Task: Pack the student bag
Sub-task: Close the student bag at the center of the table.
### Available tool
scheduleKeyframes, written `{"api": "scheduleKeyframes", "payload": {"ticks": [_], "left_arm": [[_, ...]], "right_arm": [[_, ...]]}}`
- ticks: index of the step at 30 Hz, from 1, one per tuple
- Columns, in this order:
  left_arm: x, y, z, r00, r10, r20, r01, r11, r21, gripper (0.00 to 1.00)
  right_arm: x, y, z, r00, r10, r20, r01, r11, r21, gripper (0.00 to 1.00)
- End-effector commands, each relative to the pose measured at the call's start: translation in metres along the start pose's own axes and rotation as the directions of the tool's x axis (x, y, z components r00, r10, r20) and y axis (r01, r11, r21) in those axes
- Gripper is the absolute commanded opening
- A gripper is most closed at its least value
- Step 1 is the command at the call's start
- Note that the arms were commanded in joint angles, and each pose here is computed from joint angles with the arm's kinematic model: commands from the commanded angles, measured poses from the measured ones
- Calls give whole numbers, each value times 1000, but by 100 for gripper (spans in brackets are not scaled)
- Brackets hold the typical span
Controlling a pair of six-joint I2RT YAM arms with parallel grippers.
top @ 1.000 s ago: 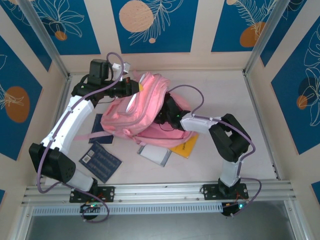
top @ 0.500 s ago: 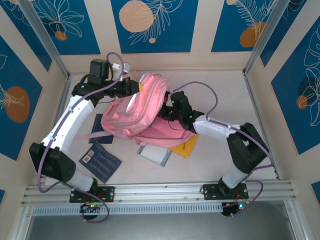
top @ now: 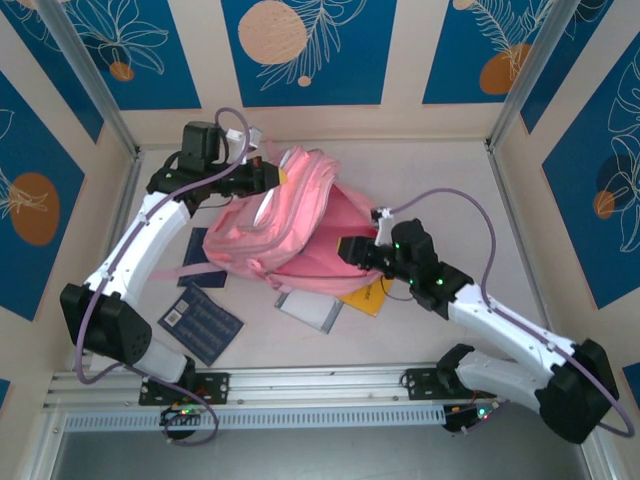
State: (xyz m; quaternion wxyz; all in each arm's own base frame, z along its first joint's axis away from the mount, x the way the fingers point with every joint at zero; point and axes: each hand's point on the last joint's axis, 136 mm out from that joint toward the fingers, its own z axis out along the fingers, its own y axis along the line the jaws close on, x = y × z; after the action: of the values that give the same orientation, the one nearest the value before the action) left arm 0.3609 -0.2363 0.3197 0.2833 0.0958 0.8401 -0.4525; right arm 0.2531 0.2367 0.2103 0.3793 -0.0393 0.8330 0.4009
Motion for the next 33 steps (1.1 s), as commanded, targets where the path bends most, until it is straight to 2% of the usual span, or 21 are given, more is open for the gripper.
{"api": "scheduleKeyframes", "payload": {"ticks": [1, 7, 15, 17, 20, 23, 25, 29, 33], "left_arm": [[-11, -21, -1, 994, 86, 64, -89, 995, 49, 0], [20, -5, 38, 996, 84, -26, -84, 996, 7, 0], [37, 22, 89, 992, 62, -107, -70, 995, -69, 2], [38, 29, 92, 993, 50, -109, -59, 994, -89, 8], [45, 25, 91, 991, 39, -127, -48, 997, -68, 26], [53, 17, 80, 992, 37, -124, -44, 998, -55, 43], [60, 10, 70, 991, 48, -125, -54, 997, -48, 50], [87, 6, 46, 990, 58, -132, -68, 995, -72, 57], [124, 22, 27, 990, 24, -136, -42, 990, -131, 57]], "right_arm": [[28, -18, -15, 994, -74, -80, 79, 995, 63, 41], [54, -11, -22, 975, -130, -182, 142, 989, 52, 40], [56, -13, -18, 975, -124, -184, 143, 986, 88, 36], [58, -13, -19, 974, -122, -192, 141, 986, 91, 36], [63, -15, -21, 971, -125, -206, 148, 984, 103, 35], [69, -18, -24, 969, -124, -215, 149, 983, 106, 35], [73, -18, -24, 966, -123, -226, 148, 984, 97, 37], [88, -15, -23, 956, -113, -271, 135, 989, 64, 37], [109, -11, -19, 931, -126, -341, 143, 990, 23, 36]]}}
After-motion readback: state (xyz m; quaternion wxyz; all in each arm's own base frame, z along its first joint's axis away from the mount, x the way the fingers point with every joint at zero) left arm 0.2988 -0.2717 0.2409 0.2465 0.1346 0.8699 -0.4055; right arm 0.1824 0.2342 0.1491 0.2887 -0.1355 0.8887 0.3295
